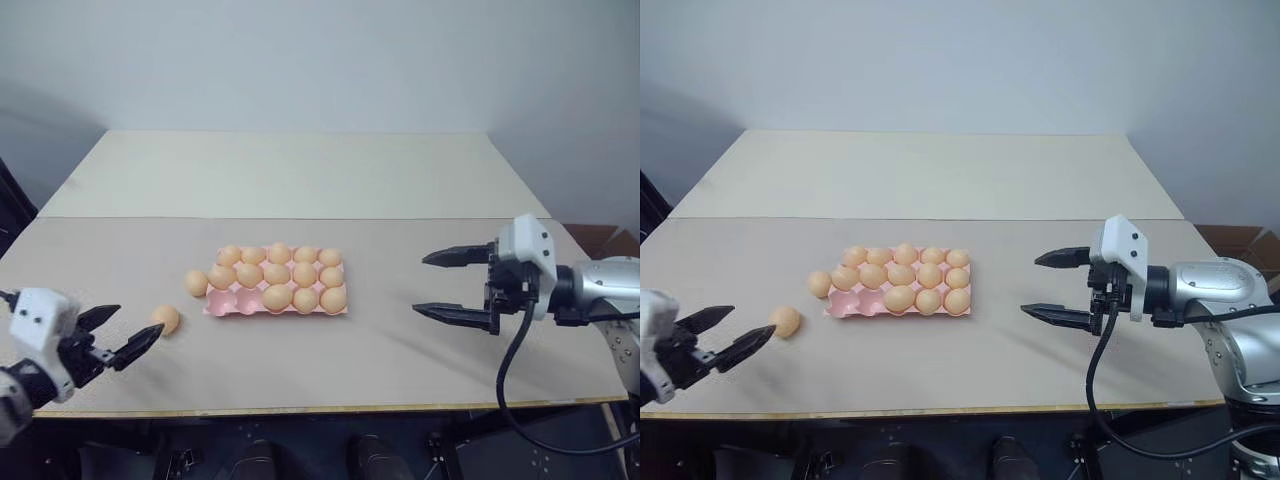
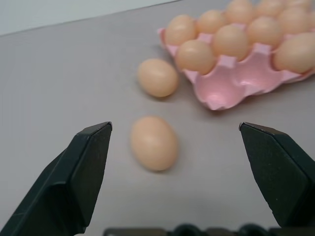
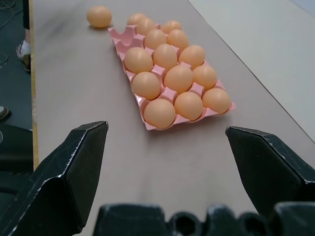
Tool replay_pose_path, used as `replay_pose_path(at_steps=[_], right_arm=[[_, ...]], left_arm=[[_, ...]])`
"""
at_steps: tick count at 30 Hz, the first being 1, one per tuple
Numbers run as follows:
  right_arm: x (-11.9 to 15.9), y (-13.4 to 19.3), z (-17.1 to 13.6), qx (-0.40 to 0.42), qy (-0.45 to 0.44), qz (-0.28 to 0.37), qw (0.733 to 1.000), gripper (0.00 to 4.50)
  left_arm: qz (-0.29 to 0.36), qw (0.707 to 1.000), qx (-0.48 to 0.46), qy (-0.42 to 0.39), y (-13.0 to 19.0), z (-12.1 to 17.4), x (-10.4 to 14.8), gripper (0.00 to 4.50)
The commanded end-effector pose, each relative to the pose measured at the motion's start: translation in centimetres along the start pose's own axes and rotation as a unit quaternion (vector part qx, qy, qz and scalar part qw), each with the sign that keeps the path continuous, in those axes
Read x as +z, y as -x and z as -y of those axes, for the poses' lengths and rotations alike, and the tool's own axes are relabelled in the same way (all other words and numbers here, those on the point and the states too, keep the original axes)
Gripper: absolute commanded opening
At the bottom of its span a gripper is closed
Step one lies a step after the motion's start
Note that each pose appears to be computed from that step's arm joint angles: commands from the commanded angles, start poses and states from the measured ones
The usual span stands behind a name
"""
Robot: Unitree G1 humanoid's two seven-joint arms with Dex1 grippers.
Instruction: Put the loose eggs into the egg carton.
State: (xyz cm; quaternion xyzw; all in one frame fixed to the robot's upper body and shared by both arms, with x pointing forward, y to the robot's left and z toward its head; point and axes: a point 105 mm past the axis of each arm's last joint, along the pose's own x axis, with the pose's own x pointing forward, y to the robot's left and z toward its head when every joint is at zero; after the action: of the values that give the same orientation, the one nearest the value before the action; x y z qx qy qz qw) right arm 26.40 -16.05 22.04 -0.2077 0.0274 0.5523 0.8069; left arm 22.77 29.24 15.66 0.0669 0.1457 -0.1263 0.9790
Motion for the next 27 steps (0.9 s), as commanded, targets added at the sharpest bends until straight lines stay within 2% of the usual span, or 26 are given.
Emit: replay_pose_path(at_steps=[1,4,12,15,21,23,27], right_arm=[[1.3,0.1,-0.3,0.002,0.023,0.011,1.000,4.46],[1.4,0.0,-0.3,0.000,0.025,0.014,1.000,4.46],[1.9,-0.1,-0.3,0.004,0.032,0.023,0.999,4.46],[1.8,-0.1,-0.3,0.008,0.031,0.023,0.999,4.50],[1.7,-0.2,-0.4,0.006,0.027,0.025,0.999,4.50],[1.6,-0.2,-0.5,0.006,0.026,0.025,0.999,4.50],[1.6,-0.2,-0.6,0.000,0.024,0.026,0.999,4.50]], left_arm=[[-0.009,0.999,0.047,0.023,-1.0,-0.8,-0.4,4.50],[-0.026,0.994,0.091,0.055,-2.5,-1.6,-1.1,4.50],[-0.076,0.991,0.069,0.090,-5.6,-0.3,-3.0,4.50],[-0.088,0.991,0.061,0.077,-6.0,0.0,-3.4,3.94],[-0.086,0.991,0.079,0.072,-5.8,-0.9,-3.0,2.04],[-0.084,0.991,0.080,0.069,-5.7,-1.2,-2.7,2.04],[-0.045,0.996,0.080,0.017,-4.4,-2.0,-0.1,2.04]])
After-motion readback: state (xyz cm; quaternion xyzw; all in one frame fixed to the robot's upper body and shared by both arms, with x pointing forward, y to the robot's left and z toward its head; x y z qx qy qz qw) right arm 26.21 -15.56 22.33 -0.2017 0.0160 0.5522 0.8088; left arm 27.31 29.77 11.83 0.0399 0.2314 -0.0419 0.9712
